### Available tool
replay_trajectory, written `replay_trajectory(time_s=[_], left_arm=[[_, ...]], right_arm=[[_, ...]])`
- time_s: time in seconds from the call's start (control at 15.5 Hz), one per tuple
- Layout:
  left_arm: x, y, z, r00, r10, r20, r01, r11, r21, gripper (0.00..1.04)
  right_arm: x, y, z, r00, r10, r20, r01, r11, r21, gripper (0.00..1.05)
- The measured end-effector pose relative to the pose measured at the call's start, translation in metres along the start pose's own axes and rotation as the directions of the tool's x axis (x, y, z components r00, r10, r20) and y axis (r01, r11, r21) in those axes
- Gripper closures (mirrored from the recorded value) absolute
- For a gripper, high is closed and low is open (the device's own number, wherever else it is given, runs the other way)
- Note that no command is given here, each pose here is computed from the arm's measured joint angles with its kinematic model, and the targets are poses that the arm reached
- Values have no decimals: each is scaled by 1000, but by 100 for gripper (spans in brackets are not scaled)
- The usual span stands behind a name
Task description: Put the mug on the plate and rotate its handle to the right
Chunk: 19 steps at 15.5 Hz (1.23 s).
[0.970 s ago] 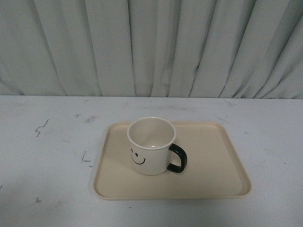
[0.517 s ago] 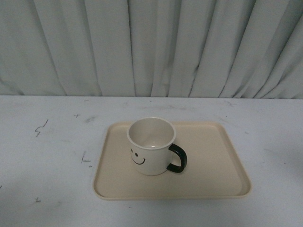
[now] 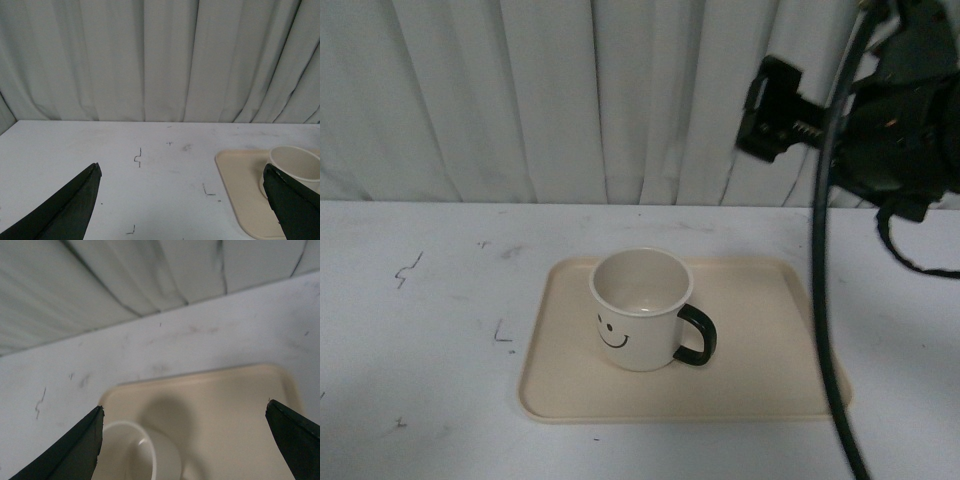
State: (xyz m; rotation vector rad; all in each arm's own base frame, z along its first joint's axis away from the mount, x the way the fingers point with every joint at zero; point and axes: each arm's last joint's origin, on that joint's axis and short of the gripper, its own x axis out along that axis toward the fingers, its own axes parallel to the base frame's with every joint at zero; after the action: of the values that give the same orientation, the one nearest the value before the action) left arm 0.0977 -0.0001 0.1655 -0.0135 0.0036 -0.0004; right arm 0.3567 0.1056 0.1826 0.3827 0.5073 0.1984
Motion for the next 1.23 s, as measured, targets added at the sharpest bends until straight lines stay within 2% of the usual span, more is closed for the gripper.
replay_trajectory(time_s=[0.13, 0.26, 0.58, 1.1, 1.16, 1.23], left_arm=[[0, 0, 0, 1000, 0, 0, 0, 1000, 0, 7], [0, 0, 0, 1000, 0, 0, 0, 1000, 0, 7], [0, 0, 0, 1000, 0, 0, 0, 1000, 0, 7], [0, 0, 0, 1000, 0, 0, 0, 1000, 0, 7], [0, 0, 0, 1000, 0, 0, 0, 1000, 0, 7], [0, 0, 0, 1000, 0, 0, 0, 1000, 0, 7]], right_arm=[[14, 8, -27, 991, 17, -131, -16, 1000, 10, 6], [26, 11, -39, 979, 24, -205, -18, 999, 31, 6], [43, 9, -60, 958, 34, -285, -7, 995, 96, 6], [46, 19, -77, 939, 49, -340, -21, 996, 84, 7], [46, 19, -78, 939, 46, -340, -19, 996, 83, 14], [46, 19, -78, 938, 41, -344, -14, 997, 81, 33]])
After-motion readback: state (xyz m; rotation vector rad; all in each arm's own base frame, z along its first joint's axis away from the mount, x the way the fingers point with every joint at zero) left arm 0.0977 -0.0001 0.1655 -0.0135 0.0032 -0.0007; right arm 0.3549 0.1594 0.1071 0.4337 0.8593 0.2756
